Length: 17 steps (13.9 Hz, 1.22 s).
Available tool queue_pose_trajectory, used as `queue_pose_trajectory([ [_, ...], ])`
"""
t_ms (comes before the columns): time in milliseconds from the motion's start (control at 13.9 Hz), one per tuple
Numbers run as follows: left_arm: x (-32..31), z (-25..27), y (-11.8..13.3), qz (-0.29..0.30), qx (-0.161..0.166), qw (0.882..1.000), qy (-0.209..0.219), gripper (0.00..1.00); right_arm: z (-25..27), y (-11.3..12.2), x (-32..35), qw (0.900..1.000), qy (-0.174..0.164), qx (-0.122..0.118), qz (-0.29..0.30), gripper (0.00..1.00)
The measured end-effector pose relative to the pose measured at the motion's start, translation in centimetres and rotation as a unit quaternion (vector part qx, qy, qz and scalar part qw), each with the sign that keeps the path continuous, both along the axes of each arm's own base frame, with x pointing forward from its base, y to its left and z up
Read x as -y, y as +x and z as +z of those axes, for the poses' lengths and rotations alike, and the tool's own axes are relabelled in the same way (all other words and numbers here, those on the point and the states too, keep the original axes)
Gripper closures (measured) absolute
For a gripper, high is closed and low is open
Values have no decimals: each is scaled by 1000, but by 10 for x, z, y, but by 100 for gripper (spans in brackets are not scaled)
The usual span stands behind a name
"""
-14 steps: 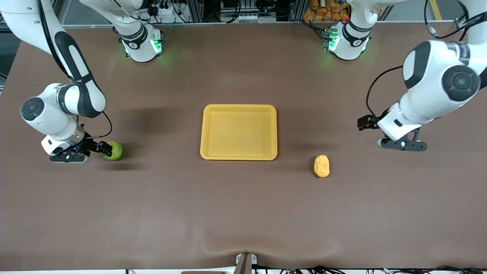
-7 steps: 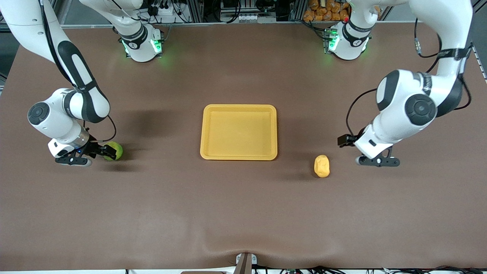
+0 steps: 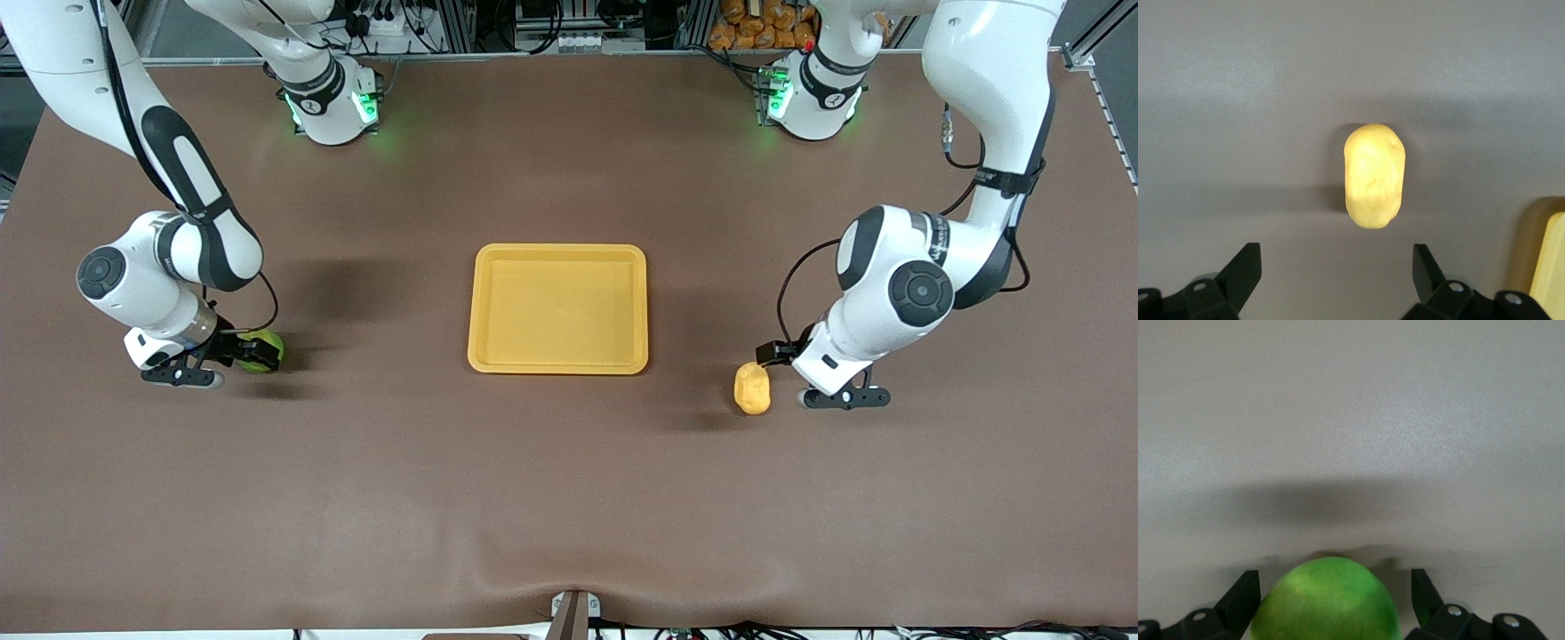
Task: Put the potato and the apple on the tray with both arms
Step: 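Close the right gripper on the apple while the left gripper lowers to the potato, then carry the apple onto the tray while the left gripper grasps the potato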
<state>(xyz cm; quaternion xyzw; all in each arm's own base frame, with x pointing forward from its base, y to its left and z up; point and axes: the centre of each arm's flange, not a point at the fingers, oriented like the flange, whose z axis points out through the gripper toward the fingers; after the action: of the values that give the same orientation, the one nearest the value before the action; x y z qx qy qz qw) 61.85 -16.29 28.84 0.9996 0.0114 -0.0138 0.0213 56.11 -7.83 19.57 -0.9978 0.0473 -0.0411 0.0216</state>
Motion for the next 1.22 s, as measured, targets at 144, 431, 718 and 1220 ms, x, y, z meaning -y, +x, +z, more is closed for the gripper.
queue_pose_trajectory([
  [144,1,-14,1,11,-1,1000,-2,3,-3,-3,-1,1000,3,-13,1,0],
  [431,4,-37,3,21,1,1000,-7,4,-5,-5,-2,1000,6,-24,2,4],
  [718,9,-60,6,42,17,999,-17,9,-1,-2,-9,1000,9,-28,8,14],
  [1220,26,-88,5,46,35,998,-29,26,71,5,-110,990,100,-99,-17,14],
])
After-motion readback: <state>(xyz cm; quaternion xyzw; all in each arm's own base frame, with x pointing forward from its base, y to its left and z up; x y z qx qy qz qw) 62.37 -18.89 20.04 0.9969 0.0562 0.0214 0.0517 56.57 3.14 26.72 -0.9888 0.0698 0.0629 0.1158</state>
